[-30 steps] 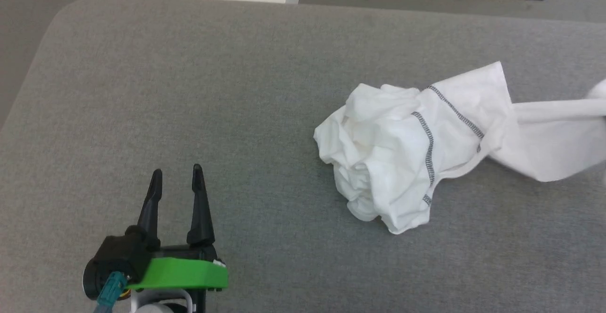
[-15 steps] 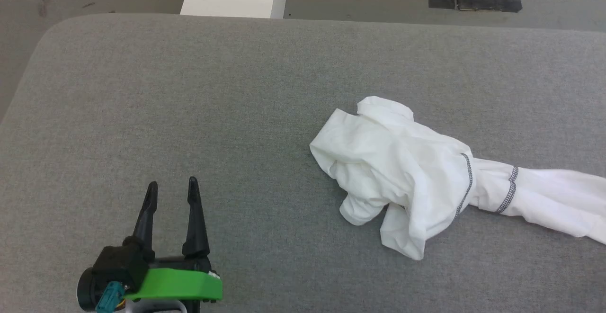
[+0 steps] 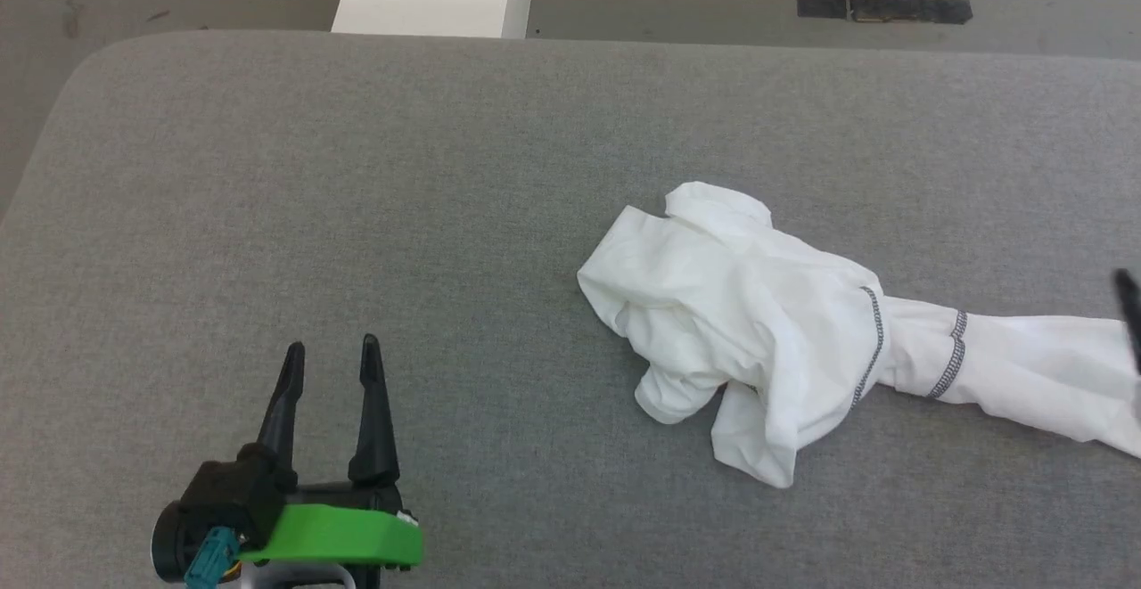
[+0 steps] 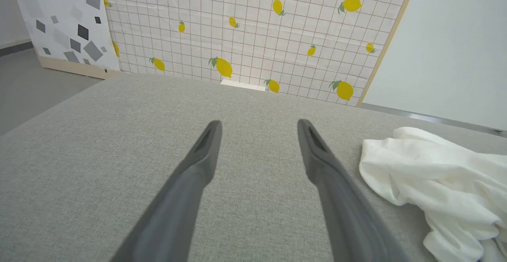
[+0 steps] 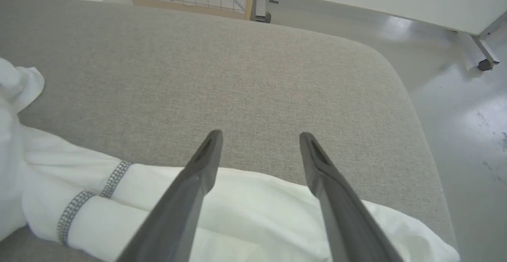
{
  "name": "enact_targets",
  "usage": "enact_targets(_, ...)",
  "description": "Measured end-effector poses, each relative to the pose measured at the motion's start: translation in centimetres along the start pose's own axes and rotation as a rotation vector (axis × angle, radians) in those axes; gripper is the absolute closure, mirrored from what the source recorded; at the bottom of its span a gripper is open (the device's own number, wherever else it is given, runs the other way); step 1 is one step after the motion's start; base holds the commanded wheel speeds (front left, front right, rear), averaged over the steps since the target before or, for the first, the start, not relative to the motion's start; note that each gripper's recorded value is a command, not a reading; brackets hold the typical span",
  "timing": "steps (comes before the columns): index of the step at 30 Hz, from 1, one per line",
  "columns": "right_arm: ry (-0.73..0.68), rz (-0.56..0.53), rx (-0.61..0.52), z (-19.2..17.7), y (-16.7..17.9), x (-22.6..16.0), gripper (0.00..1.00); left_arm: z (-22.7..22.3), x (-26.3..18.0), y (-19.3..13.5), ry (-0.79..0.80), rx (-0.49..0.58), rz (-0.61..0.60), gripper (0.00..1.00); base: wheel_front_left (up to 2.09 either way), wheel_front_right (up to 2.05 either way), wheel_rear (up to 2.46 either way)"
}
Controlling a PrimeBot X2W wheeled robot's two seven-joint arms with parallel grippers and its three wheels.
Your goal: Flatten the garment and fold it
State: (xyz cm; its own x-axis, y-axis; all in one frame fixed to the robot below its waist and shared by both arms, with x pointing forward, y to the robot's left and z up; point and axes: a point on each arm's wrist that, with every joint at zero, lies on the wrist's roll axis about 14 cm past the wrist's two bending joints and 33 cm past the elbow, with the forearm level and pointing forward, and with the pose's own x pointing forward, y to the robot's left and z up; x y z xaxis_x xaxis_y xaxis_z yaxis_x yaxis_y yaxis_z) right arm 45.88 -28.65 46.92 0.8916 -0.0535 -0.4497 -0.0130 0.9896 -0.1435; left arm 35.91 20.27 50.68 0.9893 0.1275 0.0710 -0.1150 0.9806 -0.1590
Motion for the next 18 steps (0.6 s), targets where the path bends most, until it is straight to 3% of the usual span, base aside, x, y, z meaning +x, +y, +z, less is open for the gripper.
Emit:
enact_targets(5, 0.111, 0.183, -0.062, -1.7, 5.6, 1.0, 0.0, -0.9, 0.3, 0.0, 0.027, -0.005, 0.003, 0.0, 0.0, 0.0, 0.0)
enact_targets(13, 0.399, 0.354, -0.204, -8.4, 9.8, 1.6, 0.0, -1.4, 0.7, 0.8, 0.043, 0.006, 0.028, 0.0, 0.0, 0.0, 0.0)
enact_targets(14, 0.423, 0.367, -0.224, -8.6, 9.9, 1.6, 0.09, -1.5, 0.7, 0.9, 0.045, 0.008, 0.032, 0.0, 0.0, 0.0, 0.0)
enact_targets(15, 0.442, 0.38, -0.245, -8.7, 9.9, 1.7, 0.51, -1.5, 0.6, 1.1, 0.048, 0.01, 0.039, 0.0, 0.0, 0.0, 0.0)
enact_targets(16, 0.44, 0.388, -0.266, -8.4, 9.9, 1.9, 1.0, -1.6, 0.5, 1.4, 0.05, 0.013, 0.047, 0.0, 0.0, 0.0, 0.0)
enact_targets(18, 0.414, 0.392, -0.299, -7.6, 9.9, 2.4, 1.0, -1.6, 0.3, 1.7, 0.052, 0.015, 0.056, 0.0, 0.0, 0.0, 0.0)
